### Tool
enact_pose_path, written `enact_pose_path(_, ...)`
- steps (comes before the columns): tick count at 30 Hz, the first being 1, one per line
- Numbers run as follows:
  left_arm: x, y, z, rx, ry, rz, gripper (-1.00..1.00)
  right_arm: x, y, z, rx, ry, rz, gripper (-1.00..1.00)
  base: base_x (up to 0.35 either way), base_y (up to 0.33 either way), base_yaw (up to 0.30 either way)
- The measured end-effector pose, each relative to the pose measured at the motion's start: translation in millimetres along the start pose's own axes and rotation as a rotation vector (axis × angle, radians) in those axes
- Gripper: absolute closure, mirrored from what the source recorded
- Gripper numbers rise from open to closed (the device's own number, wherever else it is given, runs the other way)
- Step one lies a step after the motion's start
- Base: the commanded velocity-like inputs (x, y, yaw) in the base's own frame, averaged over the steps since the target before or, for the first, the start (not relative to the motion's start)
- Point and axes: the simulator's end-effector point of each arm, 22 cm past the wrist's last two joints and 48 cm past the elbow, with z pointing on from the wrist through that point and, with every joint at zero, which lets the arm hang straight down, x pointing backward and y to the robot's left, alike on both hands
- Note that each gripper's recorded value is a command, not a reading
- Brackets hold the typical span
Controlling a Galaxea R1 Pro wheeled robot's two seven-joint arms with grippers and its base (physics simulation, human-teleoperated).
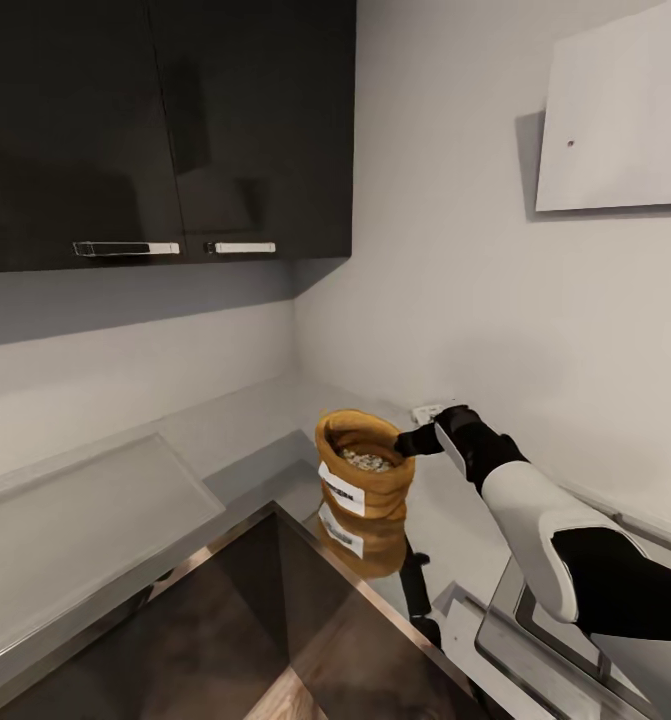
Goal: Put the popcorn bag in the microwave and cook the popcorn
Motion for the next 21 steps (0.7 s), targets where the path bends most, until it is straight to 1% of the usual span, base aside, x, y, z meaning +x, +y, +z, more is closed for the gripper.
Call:
enact_pose_path(2,0,0,0.0,0.000,0.000,0.000,-1.00,-19,1,-16.0,0.003,-0.006,0.012,1.00,0.000,0.000,0.000)
enact_pose_path(3,0,0,0.0,0.000,0.000,0.000,-1.00,-26,2,-25.5,0.004,0.004,0.020,1.00,0.000,0.000,0.000)
enact_pose_path(4,0,0,0.0,0.000,0.000,0.000,-1.00,-35,3,-39.5,0.006,0.016,0.032,1.00,0.000,0.000,0.000)
enact_pose_path(5,0,0,0.0,0.000,0.001,0.000,-1.00,-49,4,-57.9,0.007,0.014,0.043,1.00,0.000,0.000,0.000)
enact_pose_path(6,0,0,0.0,0.000,0.000,0.000,-1.00,-60,5,-69.6,0.009,-0.006,0.044,1.00,0.000,0.000,0.000)
enact_pose_path(7,0,0,0.0,0.000,0.001,0.000,-1.00,-68,5,-74.7,0.011,-0.028,0.040,1.00,0.000,0.000,0.000)
enact_pose_path(10,0,0,0.0,0.000,0.001,0.000,-1.00,-76,5,-80.5,0.013,-0.052,0.038,1.00,0.000,0.000,0.000)
enact_pose_path(18,1,-1,0.0,0.001,0.001,0.000,-1.00,-78,2,-81.9,0.019,-0.057,0.038,1.00,-0.004,0.000,0.000)
enact_pose_path(21,1,-1,0.1,0.001,0.002,0.001,-1.00,-77,1,-81.3,0.019,-0.056,0.038,1.00,-0.287,0.000,0.000)
